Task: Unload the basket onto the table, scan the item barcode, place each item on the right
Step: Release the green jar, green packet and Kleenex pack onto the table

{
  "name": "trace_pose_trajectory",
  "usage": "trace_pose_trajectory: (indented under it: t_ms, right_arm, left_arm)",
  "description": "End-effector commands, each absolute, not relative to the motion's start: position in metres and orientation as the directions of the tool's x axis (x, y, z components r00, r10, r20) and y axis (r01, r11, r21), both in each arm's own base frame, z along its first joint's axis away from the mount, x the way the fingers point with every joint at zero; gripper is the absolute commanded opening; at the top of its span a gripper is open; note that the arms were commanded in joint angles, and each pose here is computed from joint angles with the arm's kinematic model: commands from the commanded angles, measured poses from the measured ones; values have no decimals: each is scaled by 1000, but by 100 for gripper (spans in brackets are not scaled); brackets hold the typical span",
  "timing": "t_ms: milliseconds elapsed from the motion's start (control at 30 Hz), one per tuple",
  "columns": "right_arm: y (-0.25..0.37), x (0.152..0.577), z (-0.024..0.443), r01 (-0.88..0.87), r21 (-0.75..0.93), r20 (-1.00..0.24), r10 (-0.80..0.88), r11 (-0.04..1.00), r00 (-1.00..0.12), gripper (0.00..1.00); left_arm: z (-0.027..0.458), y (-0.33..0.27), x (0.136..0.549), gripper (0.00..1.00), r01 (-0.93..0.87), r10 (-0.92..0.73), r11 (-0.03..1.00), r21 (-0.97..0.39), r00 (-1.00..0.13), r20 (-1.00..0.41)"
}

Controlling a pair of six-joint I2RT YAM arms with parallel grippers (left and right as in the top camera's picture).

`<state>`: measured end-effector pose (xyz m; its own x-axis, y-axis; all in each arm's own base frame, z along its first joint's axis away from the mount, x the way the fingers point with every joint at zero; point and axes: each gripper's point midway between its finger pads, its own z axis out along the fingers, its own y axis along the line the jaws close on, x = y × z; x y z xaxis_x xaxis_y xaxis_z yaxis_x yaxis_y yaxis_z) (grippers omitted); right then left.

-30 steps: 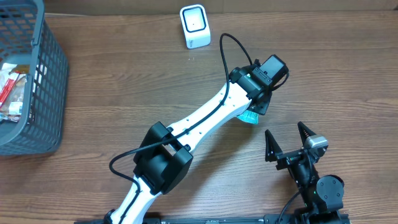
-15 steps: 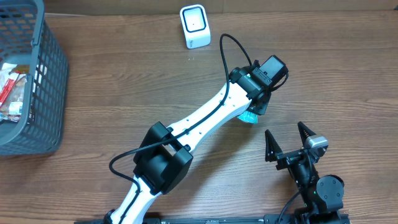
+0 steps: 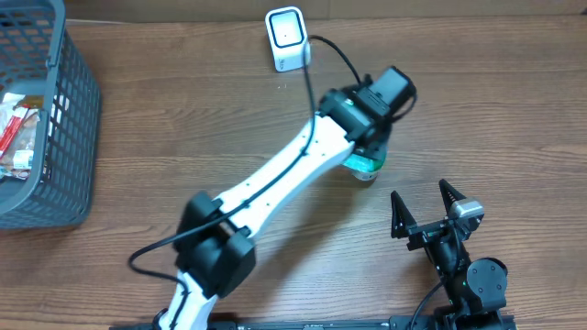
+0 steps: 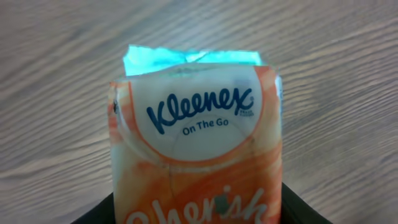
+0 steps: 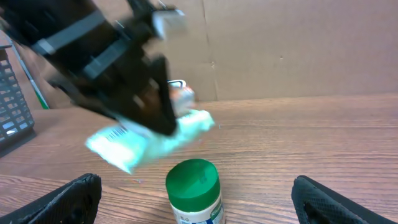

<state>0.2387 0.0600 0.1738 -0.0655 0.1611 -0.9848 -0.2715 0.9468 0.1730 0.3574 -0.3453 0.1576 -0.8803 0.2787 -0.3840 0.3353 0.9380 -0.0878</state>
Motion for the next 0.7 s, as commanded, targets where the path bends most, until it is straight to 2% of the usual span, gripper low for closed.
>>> trace_pose_trajectory:
  t_ms: [0,300,667]
  right_arm:
    - [59,239,171,-265,176,-984,164,948,-66,100]
    - [59,239,171,-265,176,-984,164,948,-66,100]
    - [59,239,171,-265,176,-984,164,948,-66,100]
  left_arm:
    - [192,-313,366,47,289,230,954,-81,-878,-420]
    - [170,-246,356,44,185,185,982,23,-952,-242]
    - [118,-224,319,45,176,182,980,96,-982,-57]
